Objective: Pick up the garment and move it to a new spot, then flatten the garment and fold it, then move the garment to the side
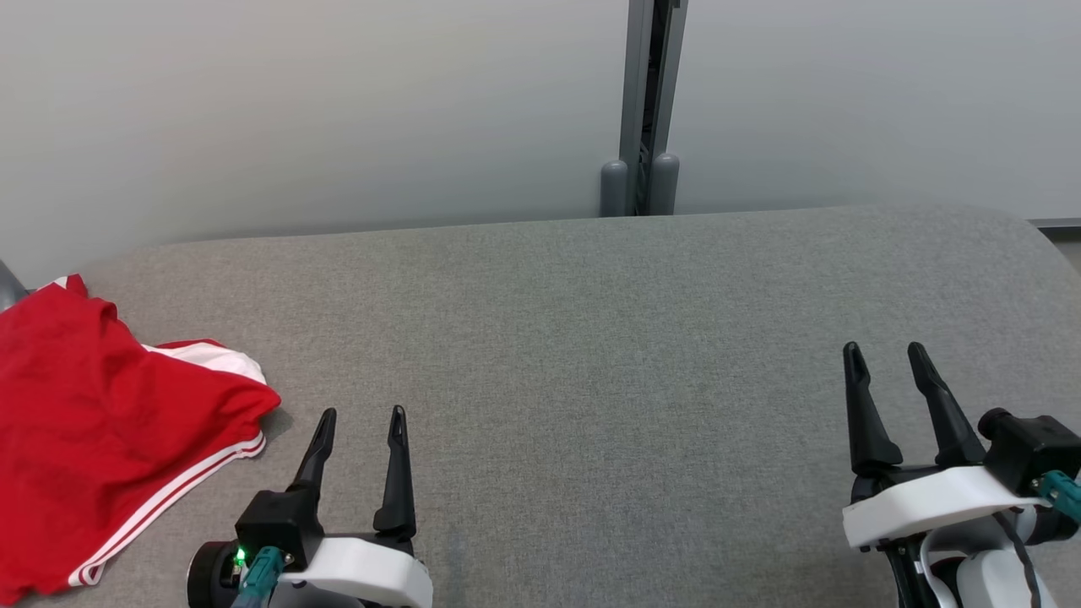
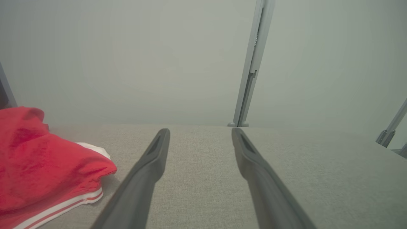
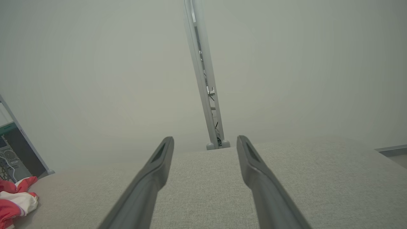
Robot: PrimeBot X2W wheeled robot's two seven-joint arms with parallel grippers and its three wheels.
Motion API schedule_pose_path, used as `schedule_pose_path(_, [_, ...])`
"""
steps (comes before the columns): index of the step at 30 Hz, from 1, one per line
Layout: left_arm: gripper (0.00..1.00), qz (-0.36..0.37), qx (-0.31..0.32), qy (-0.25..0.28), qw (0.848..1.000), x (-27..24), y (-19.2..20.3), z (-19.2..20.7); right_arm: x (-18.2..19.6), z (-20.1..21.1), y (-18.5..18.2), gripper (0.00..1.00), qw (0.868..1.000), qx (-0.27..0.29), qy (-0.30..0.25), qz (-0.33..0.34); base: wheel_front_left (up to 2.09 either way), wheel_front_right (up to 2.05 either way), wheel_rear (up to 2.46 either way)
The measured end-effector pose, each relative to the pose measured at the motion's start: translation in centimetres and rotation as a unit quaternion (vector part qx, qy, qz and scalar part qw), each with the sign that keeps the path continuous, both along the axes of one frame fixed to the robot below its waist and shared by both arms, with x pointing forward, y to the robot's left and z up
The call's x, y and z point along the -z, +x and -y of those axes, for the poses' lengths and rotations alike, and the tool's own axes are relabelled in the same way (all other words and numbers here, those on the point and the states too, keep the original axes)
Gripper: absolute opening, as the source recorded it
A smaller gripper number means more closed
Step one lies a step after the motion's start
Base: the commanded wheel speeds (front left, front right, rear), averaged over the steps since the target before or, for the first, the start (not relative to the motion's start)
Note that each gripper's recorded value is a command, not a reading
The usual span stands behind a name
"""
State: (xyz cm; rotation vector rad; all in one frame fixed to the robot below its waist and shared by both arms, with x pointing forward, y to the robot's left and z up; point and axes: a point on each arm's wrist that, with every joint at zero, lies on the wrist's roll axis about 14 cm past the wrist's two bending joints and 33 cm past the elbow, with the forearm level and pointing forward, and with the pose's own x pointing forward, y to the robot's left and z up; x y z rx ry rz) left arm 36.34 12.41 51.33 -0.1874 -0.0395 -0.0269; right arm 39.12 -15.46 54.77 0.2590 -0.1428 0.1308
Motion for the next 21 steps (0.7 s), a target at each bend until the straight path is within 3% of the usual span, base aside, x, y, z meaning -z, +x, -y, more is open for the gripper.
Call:
schedule_pose_path(11, [1.00, 0.007, -0.005, -0.014, 1.000, 0.0, -0.5, -0.2, 0.5, -0.8, -0.1, 1.00, 1.000, -0.010, -0.030, 0.001, 0.00, 0.00, 0.00])
schedule_pose_path(21, [1.00, 0.016, 0.001, 0.022, 1.000, 0.0, -0.7, -0.1, 0.9, -1.2, -0.3, 1.00, 0.999, -0.014, -0.038, 0.004, 0.00, 0.00, 0.00])
